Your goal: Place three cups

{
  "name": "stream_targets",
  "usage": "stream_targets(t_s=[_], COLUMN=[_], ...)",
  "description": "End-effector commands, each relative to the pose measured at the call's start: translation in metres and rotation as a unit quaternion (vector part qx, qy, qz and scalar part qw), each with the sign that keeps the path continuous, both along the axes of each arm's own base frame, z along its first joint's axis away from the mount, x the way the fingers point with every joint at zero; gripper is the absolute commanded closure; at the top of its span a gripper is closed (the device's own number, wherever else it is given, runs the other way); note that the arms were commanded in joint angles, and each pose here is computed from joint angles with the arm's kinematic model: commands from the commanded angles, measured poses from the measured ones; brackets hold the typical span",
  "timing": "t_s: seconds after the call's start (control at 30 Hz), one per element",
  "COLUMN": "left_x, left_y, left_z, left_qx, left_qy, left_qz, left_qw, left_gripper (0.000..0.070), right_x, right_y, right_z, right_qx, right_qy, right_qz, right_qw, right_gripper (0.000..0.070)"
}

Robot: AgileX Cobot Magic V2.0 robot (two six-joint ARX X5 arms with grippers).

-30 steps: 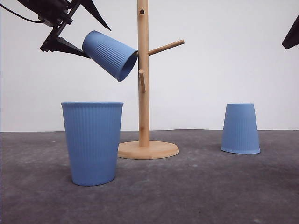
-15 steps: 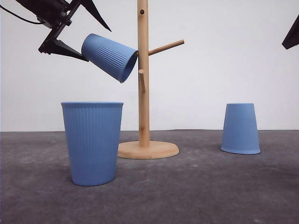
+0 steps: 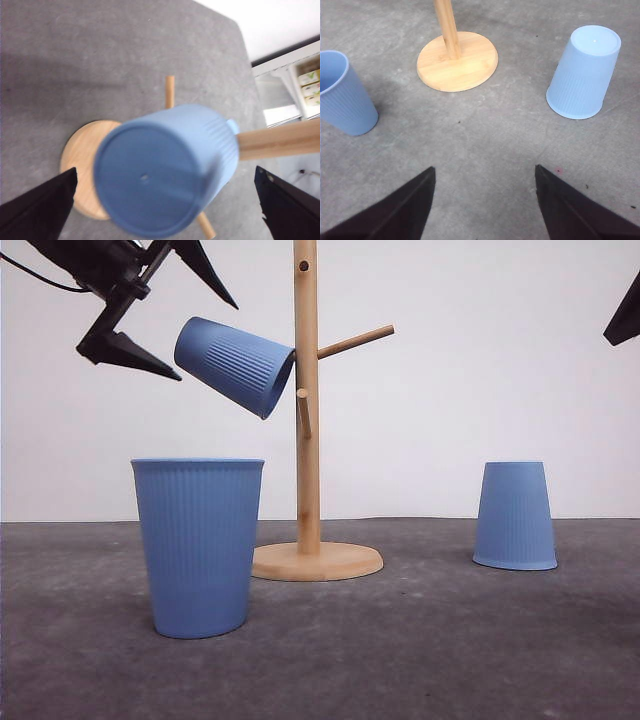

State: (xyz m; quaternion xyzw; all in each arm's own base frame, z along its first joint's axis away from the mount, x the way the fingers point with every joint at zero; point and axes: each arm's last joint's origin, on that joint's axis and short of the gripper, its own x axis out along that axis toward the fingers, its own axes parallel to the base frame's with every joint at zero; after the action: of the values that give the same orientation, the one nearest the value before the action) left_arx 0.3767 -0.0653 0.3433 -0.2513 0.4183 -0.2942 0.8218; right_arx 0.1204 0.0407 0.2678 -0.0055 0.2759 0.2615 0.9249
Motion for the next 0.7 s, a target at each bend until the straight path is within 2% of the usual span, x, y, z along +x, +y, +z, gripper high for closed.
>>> stream_targets(t_s=[0.0,0.23,0.27,0.37,0.53,0.67], left_x=[0.002,-0.021,-0.027,-0.045,-0.077,-0.107], left_y=[0.002,0.013,0.014,0.017,0.021,0.026], left_z=[0.003,0.021,0.024,0.038,0.06,0.058], left_qx=[0.015,0.048,0.063,0.106,0.153,0.182], left_qy=[-0.023,-0.032,-0.035,-0.051,-0.098,-0.136], left_qz=[-0.013,-0.02,-0.018,-0.009,0.012,0.043], left_qw=[1.0,0.998,0.997,0.993,0.983,0.973], left_gripper=[0.0,0.0,0.0011,0.0109,0.0189,0.0195], right_x=[0.001,0.001,0.001,0.001,0.001,0.001], right_y=[0.001,0.001,0.001,0.001,0.001,0.001], right_z=[0.006,0.006,0.006,0.006,0.006,0.006], right_qx=[0.006,0.006,0.006,0.006,0.006,0.006], right_qy=[-0.009,-0.008,-0.009,-0.009,-0.009,-0.009], right_qz=[-0.002,-0.002,-0.002,-0.002,-0.002,-0.002], right_qw=[1.0,1.0,1.0,1.0,1.0,1.0], right_gripper=[0.0301,0.0301,0.0301,0.0301,0.0301,0.0301])
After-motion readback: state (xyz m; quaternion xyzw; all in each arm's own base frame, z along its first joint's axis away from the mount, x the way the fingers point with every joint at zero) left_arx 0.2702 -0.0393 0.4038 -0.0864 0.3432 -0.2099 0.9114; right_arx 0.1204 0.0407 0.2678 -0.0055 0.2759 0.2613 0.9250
